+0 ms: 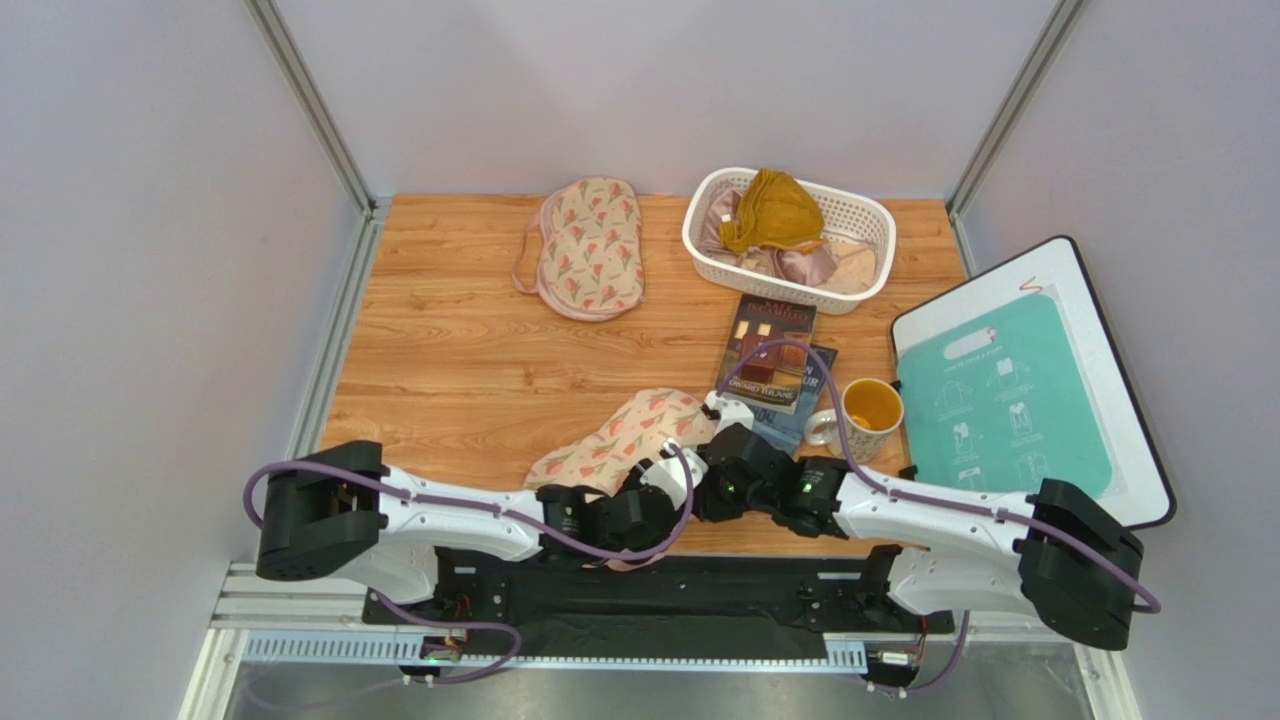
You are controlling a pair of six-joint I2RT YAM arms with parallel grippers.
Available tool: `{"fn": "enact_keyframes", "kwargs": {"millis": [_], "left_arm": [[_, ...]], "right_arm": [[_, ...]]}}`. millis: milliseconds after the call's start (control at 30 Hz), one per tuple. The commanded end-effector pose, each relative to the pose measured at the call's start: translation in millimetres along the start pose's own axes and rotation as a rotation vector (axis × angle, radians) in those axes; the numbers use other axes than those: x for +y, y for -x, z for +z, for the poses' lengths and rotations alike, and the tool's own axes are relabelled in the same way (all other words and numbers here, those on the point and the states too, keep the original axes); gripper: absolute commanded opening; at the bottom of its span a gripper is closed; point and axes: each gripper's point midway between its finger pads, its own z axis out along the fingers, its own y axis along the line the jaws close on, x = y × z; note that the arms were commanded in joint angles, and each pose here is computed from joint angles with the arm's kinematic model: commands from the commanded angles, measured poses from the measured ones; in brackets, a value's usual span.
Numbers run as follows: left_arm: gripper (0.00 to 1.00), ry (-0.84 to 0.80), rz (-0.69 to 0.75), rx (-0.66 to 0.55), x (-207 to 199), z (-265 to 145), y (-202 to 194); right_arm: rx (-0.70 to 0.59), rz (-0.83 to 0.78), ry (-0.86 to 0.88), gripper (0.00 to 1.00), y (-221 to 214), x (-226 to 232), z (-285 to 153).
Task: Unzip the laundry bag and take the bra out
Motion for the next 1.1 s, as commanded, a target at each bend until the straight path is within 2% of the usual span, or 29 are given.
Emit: {"fn": "enact_keyframes", "kwargs": {"millis": [0, 67, 133, 200, 733, 1067], "left_arm": [[0.40, 0.033, -0.004, -0.034, 6.5, -2.5, 5.2], [0.31, 0.073, 0.003, -0.015, 13.8, -1.2, -1.6], [0.10, 0.098, 0.004, 0.008, 19.4, -2.3, -8.9], [0.00, 0.102, -0.020, 0.004, 21.5, -5.9, -9.2], [0.00, 0.139, -0.033, 0.037, 55.0, -39.7, -39.9], [0.00, 0.081, -0.053, -0.007, 54.0, -54.7, -30.9]], "right_arm": [[-0.039, 0.007, 0.053, 0.00, 9.3, 11.0, -5.2], [-0.039, 0.007, 0.055, 0.00, 9.6, 11.7, -5.4], [-0.039, 0.010, 0.056, 0.00, 9.3, 11.4, -6.1], [-0.040, 0.010, 0.055, 0.00, 8.9, 10.5, -7.1], [-0.056, 0.002, -0.016, 0.00, 12.3, -3.2, -9.8], [-0.045, 0.002, 0.021, 0.00, 13.9, 7.5, -6.4]]}}
